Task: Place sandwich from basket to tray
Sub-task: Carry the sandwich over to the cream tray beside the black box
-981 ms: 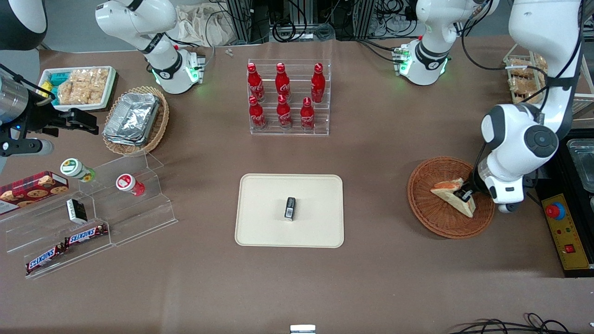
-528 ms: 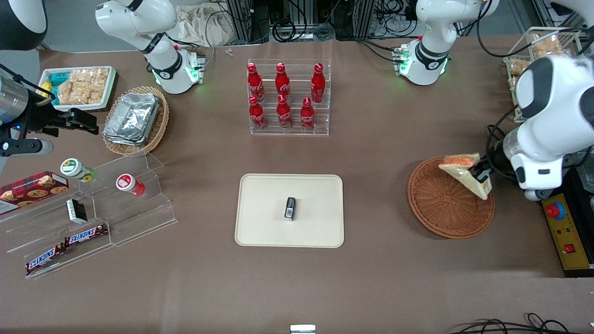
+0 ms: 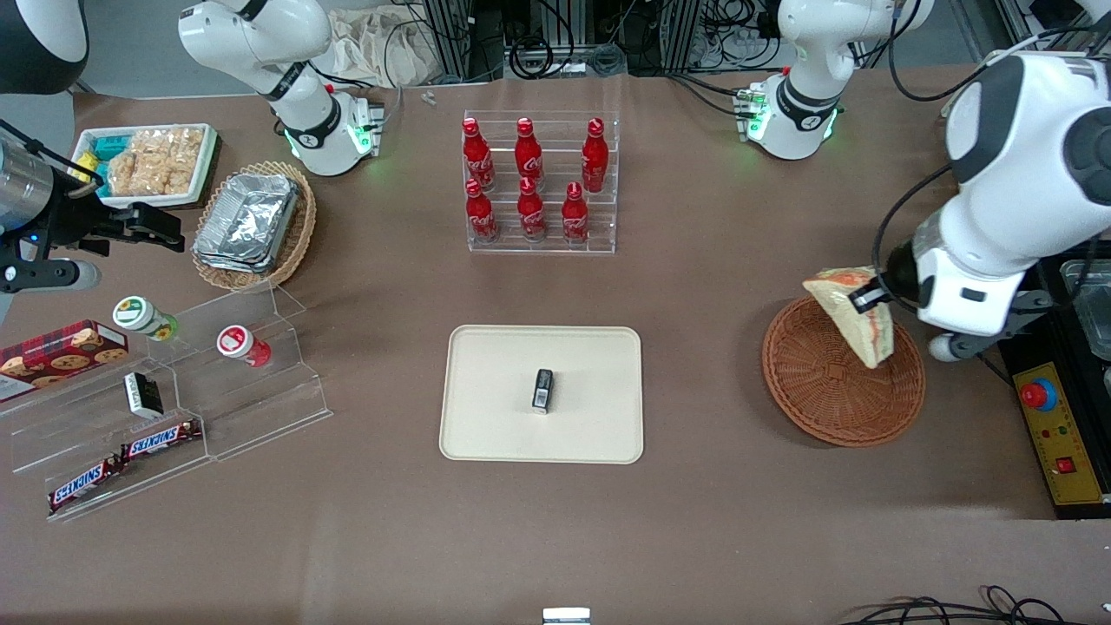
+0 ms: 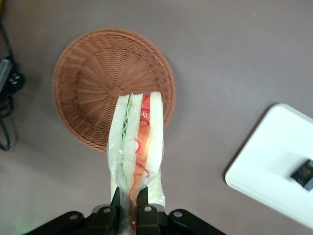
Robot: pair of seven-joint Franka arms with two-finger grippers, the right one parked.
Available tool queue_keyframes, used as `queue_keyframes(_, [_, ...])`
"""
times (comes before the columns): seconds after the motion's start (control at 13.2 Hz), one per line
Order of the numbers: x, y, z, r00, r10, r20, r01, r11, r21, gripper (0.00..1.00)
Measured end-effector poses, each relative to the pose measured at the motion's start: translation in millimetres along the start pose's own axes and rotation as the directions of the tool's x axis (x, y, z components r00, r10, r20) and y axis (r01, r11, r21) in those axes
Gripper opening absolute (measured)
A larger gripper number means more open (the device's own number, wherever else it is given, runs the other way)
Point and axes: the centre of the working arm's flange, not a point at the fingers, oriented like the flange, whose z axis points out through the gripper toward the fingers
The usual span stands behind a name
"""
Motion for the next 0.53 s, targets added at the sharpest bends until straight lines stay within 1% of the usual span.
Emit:
queue_keyframes(0.08, [-13,21,1,0.999,0.052,-0.004,-0.052,0.999,-0.003,0.15])
queue_keyframes(0.15, [-28,43,1,0.994,0.109,-0.024,-0.109,0.994,0.003,0.15])
queue_keyframes(0.23, [-44,66,3,0.984,0.168,-0.053,-0.168,0.986,0.018,0.15])
queue_keyframes(0.3, [-58,88,9,0.973,0.221,-0.072,-0.220,0.975,0.028,0.15])
queue_keyframes(0.38, [-70,110,19,0.961,0.266,-0.079,-0.264,0.964,0.028,0.15])
queue_keyframes(0.45, [-77,129,31,0.950,0.300,-0.083,-0.299,0.954,0.018,0.15])
queue_keyframes(0.53, [-79,144,45,0.943,0.321,-0.087,-0.322,0.947,-0.001,0.15])
